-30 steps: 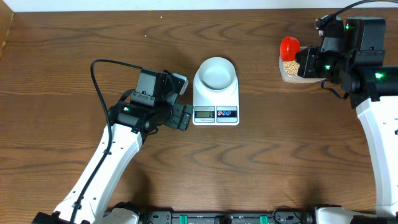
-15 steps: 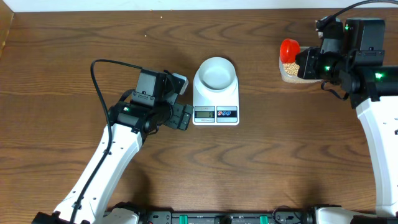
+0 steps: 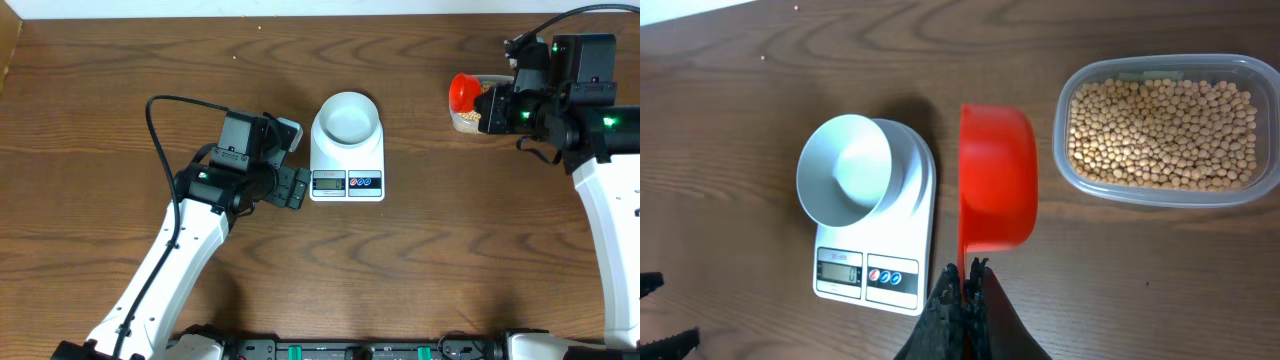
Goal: Scoop item into bowl and weigh 50g on scale
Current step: 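Lower the red scoop into the soybean tub with the right gripper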
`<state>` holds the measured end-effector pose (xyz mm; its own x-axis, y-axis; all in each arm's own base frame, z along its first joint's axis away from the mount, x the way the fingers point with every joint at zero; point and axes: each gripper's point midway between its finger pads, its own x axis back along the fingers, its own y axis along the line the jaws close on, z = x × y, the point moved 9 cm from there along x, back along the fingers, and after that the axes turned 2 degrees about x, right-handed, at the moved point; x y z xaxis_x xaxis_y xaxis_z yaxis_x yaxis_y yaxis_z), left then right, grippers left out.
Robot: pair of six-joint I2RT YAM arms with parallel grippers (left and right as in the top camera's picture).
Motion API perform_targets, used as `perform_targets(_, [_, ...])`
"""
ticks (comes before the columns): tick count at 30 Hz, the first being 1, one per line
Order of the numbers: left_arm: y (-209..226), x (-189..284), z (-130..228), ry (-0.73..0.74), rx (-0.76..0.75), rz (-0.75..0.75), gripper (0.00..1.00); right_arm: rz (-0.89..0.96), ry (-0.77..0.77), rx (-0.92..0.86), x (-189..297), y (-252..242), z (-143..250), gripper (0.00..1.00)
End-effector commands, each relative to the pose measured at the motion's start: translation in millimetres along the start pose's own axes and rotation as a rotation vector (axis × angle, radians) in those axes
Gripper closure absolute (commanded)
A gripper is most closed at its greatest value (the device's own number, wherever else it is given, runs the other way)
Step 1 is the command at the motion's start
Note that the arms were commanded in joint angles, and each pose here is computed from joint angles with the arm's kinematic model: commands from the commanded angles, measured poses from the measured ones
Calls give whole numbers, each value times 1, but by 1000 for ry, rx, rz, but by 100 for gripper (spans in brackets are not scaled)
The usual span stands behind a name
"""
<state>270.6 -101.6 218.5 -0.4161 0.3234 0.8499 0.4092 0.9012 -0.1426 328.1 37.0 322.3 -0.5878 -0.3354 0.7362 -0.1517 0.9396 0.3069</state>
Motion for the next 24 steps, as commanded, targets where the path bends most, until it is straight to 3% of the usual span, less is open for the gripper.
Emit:
perform_targets(1, [1, -1, 1, 5, 1, 7, 9, -4, -12, 27, 2, 3, -4, 99])
perform_targets(17, [1, -1, 1, 5, 1, 7, 9, 163, -77, 38, 4, -10, -13, 99])
perform_targets(24, [0, -1, 1, 5, 1, 7, 9, 207, -95, 135, 5, -13, -17, 99])
